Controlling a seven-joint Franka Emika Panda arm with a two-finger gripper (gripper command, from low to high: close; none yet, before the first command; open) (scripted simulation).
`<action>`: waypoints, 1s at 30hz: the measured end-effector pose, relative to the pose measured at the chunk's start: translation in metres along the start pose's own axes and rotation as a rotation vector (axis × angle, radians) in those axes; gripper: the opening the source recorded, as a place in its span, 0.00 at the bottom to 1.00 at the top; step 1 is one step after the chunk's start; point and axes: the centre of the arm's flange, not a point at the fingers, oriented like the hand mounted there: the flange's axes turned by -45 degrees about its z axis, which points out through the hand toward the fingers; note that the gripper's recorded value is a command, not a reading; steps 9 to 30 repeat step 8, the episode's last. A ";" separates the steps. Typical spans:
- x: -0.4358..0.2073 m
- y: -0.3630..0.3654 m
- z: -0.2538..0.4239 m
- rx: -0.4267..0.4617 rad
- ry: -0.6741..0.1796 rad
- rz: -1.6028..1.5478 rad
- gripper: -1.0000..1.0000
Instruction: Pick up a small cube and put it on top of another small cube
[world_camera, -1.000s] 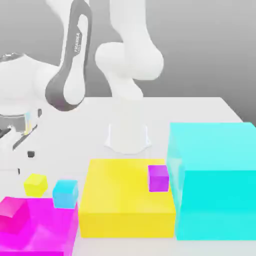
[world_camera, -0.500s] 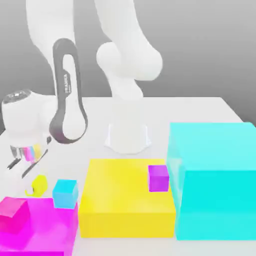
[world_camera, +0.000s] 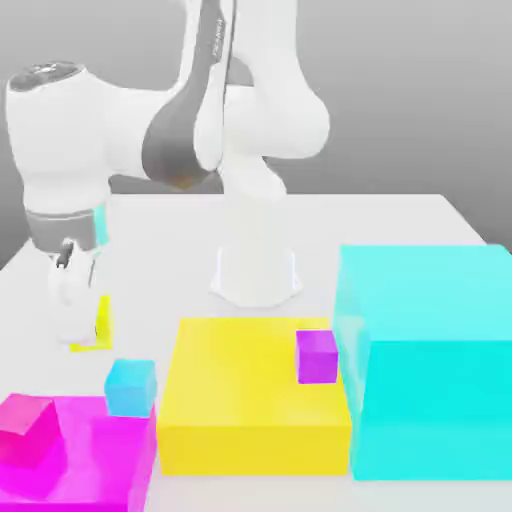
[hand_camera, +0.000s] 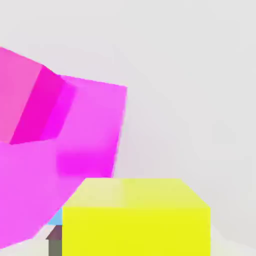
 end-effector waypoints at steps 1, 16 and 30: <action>-0.003 -0.004 0.007 -0.001 0.001 -0.015 0.00; -0.007 -0.007 0.043 -0.001 0.001 -0.029 1.00; -0.007 -0.007 0.043 -0.001 0.001 -0.029 1.00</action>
